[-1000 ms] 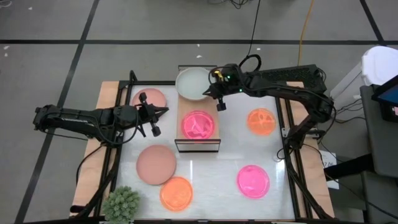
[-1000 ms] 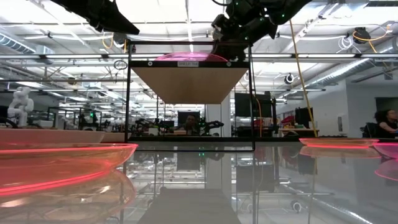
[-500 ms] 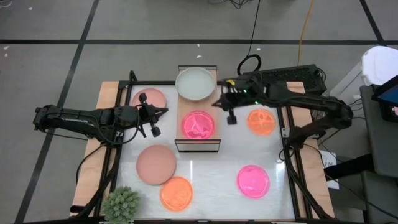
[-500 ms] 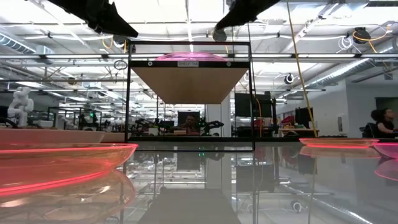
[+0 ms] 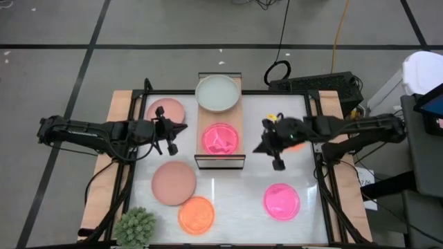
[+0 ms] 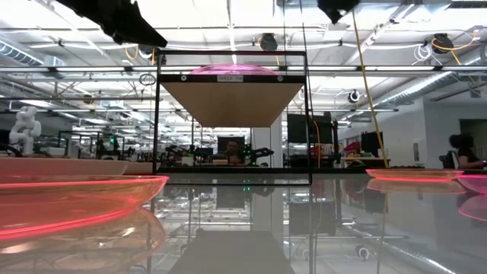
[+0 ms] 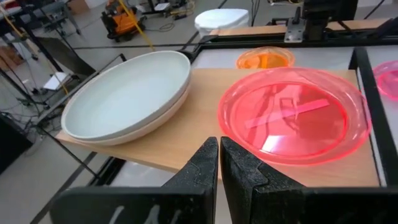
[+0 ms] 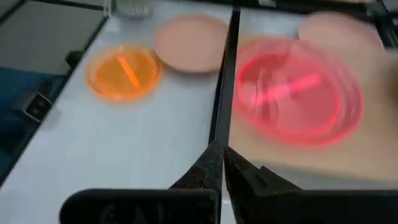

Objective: Place and stack plates onto a shelf
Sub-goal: Stack the top orange plate on top of the pink plate on the shelf

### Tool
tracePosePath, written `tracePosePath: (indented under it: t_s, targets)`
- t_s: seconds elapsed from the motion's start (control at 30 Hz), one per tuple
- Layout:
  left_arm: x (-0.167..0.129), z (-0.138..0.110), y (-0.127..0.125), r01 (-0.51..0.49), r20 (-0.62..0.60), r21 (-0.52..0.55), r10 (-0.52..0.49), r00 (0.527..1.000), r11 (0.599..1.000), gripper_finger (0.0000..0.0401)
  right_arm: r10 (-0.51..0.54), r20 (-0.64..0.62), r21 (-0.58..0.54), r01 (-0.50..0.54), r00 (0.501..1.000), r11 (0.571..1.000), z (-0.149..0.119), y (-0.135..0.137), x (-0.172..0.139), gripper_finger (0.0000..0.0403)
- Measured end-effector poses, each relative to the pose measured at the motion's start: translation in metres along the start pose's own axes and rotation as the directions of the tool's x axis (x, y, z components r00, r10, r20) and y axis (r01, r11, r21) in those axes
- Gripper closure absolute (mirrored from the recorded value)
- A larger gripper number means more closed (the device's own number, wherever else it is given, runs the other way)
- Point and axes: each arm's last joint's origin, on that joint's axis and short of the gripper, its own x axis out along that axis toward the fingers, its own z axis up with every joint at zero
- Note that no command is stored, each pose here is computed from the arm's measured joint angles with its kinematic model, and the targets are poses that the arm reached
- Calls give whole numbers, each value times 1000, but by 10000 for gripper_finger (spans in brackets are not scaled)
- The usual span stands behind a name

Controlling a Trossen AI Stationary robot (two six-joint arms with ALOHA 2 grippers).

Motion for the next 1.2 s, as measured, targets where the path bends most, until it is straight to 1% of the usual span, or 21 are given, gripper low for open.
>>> tracePosePath:
  t_s: [0.13, 0.3, 0.37, 0.47, 0.57, 0.67, 0.87, 1.07, 1.2]
  targets:
    - [-2, -2, -4, 21, -20, -23, -22, 1000, 999, 377, -43, -44, 72, 47, 998, 996, -27, 11, 2, 403]
    - [-2, -13, -14, 59, -119, -26, -61, 991, 998, 377, -103, -83, 155, 115, 991, 981, -54, 19, 3, 403]
    - [-2, -14, -19, 75, -129, -30, -78, 989, 997, 377, -125, -103, 183, 142, 987, 973, -62, 20, 5, 403]
    - [-1, -16, -26, 103, -143, -20, -105, 984, 994, 377, -193, -150, 227, 224, 970, 948, -72, 20, 7, 403]
    - [-1, -18, -35, 134, -158, -17, -135, 978, 991, 377, -268, -209, 237, 315, 940, 919, -79, 18, 9, 403]
    - [-1, -21, -44, 163, -178, -26, -165, 970, 986, 377, -275, -264, 236, 338, 925, 911, -87, 18, 13, 403]
    - [-3, -27, -63, 219, -207, -32, -221, 953, 975, 377, -295, -333, 254, 387, 895, 886, -109, 17, 21, 403]
    - [1, -34, -78, 238, -247, -38, -240, 939, 970, 377, -298, -403, 295, 432, 865, 852, -133, 17, 28, 403]
    - [5, -39, -85, 240, -282, -33, -239, 929, 970, 377, -323, -425, 306, 470, 846, 828, -145, 16, 31, 403]
